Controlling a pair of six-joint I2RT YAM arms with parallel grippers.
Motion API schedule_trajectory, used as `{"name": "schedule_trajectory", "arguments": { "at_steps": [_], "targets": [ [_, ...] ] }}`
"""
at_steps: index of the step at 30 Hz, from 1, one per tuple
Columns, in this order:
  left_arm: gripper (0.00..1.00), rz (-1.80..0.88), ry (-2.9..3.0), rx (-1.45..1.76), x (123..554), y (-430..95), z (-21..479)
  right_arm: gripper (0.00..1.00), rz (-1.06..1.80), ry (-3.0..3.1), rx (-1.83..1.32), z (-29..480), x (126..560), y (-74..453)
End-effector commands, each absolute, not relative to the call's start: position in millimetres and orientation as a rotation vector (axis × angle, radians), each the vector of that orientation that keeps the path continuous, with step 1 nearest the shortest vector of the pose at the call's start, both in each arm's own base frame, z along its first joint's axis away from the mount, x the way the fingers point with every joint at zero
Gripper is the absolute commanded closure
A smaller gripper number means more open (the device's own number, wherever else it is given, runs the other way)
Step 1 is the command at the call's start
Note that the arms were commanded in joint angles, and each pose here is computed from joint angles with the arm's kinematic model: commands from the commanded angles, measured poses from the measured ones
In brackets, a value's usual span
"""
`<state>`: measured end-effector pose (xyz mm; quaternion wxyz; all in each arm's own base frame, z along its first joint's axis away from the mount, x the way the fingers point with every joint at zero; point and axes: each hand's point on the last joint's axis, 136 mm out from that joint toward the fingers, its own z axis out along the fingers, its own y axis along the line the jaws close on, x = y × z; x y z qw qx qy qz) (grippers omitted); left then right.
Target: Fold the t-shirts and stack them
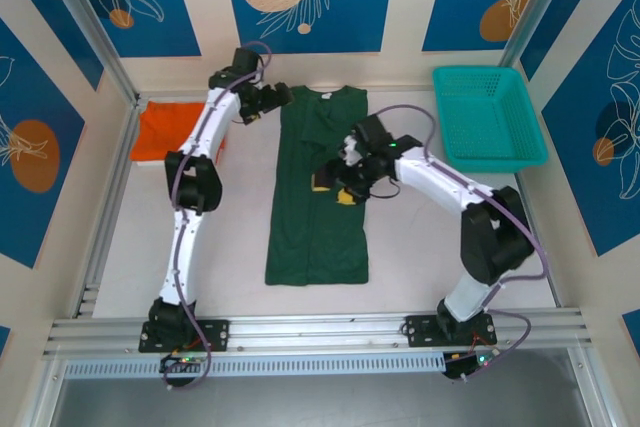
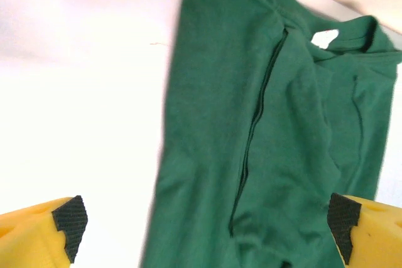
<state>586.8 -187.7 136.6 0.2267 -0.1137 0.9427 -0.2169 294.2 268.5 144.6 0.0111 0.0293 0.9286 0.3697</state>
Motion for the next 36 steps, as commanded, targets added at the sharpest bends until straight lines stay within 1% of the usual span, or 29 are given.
{"name": "schedule_trajectory", "arguments": {
  "at_steps": [1,4,6,8,10,11,13,16,19,23,26,32,34,36],
  "targets": [
    [0.00,-0.527,2.712,-0.214,531,-189,157,0.29,1.059,3.050,0.237,105,268,236],
    [0.01,-0.544,2.860,-0.181,467,-191,136,0.33,1.032,3.117,0.307,86,243,215],
    [0.06,-0.606,2.953,-0.134,418,-193,120,0.34,1.028,3.144,0.311,79,224,206],
    [0.14,-0.680,3.042,-0.086,368,-192,108,0.36,1.032,3.173,0.307,73,204,200],
    [0.19,-0.723,3.115,-0.052,326,-189,102,0.38,1.039,3.205,0.296,68,188,195],
    [0.21,-0.756,3.144,-0.033,305,-191,100,0.40,1.033,3.224,0.290,65,181,193],
    [0.22,-0.806,3.197,0.046,270,-199,97,0.43,1.026,3.252,0.291,60,171,189],
    [0.23,-0.840,3.282,0.092,229,-205,86,0.45,1.057,3.269,0.293,54,161,190],
    [0.25,-0.876,3.337,0.041,204,-207,75,0.47,1.060,3.297,0.272,50,154,194],
    [0.30,-0.854,3.406,0.028,179,-203,63,0.50,0.991,3.353,0.263,40,143,192],
    [0.35,-0.915,3.427,-0.002,165,-207,58,0.51,1.000,3.360,0.250,39,138,196],
    [0.37,-0.936,3.466,-0.034,154,-206,49,0.51,0.983,3.404,0.229,35,122,198],
    [0.41,-0.936,3.476,-0.058,153,-206,45,0.52,0.969,3.411,0.226,31,124,199],
    [0.47,-0.957,3.486,-0.091,152,-208,39,0.58,0.959,3.419,0.232,27,125,200]
  ]
}}
